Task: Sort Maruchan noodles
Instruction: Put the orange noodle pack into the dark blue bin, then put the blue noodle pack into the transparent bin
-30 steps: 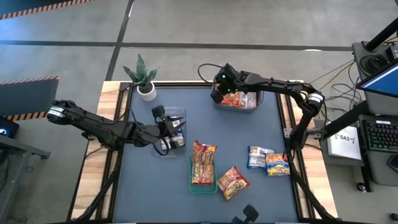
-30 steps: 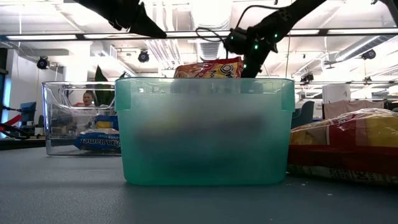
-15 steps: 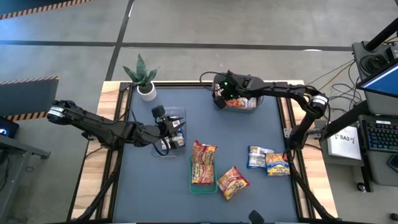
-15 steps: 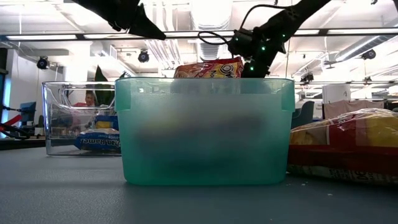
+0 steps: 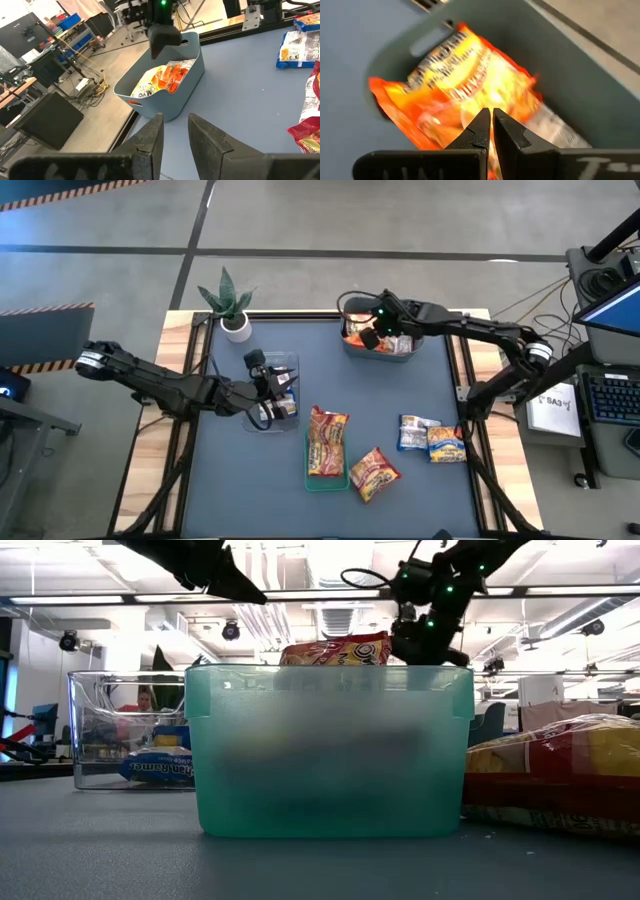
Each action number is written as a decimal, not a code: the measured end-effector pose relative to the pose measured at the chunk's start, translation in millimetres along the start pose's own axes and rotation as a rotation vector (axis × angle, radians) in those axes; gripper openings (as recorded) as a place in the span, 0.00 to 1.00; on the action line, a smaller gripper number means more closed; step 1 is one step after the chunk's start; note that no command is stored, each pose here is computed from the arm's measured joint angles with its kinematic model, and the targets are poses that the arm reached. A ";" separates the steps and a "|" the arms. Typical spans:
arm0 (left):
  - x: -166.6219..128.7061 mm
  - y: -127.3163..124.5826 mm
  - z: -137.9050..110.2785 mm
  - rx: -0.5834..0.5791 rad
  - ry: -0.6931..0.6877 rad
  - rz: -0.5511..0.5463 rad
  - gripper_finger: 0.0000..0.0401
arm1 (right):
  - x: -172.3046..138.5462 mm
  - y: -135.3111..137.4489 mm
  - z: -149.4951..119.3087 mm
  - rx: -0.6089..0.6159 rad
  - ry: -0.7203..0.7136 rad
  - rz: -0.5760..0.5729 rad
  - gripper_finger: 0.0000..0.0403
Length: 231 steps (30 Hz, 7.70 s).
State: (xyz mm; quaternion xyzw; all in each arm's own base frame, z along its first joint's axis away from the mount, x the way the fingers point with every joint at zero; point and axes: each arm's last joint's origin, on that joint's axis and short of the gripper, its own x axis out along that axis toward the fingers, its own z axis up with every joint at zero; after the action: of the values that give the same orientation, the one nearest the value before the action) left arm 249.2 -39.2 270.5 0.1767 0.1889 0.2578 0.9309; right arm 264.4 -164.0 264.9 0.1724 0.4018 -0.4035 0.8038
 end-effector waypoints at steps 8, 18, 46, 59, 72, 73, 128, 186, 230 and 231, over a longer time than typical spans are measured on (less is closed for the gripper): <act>0.0 0.0 0.1 -0.001 -0.001 0.000 0.18 | 18.1 -6.6 -29.7 0.035 0.067 -0.024 0.03; 0.0 0.0 0.1 -0.001 -0.001 -0.001 0.18 | 13.4 -4.4 -21.5 0.062 0.016 0.031 0.03; 0.0 0.0 0.1 -0.001 -0.001 -0.001 0.18 | -118.2 80.6 -45.2 0.051 0.029 0.510 0.03; 0.0 -0.1 0.1 -0.009 -0.001 -0.002 0.18 | -138.3 113.9 -83.8 0.126 0.241 0.580 0.17; 0.0 -0.1 0.1 -0.009 -0.001 -0.002 0.17 | -144.0 117.4 -97.6 0.312 0.465 0.573 0.63; 0.0 -0.1 0.1 -0.009 -0.001 -0.002 0.17 | -143.9 118.6 -98.5 0.324 0.481 0.574 0.65; -0.4 -2.6 -2.4 -0.052 0.004 -0.009 0.16 | -96.6 149.6 -214.9 0.196 0.949 -0.525 0.63; -0.3 -2.5 -2.3 -0.057 0.003 -0.008 0.16 | -118.1 156.5 -185.8 -0.027 0.708 -0.368 0.11; -94.6 37.2 -7.3 -0.322 -0.220 0.079 0.16 | -128.1 213.6 -0.9 -0.551 -0.580 0.287 0.04; -95.3 37.8 -8.3 -0.324 -0.221 0.077 0.16 | -122.5 217.2 -0.8 -0.562 -0.580 0.288 0.04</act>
State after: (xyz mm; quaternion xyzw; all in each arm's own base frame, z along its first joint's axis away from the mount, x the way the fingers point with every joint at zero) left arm 154.1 -59.0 304.3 0.0586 0.0347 0.2991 0.9518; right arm 391.9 32.5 350.3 -0.1194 0.2251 -0.1937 0.9474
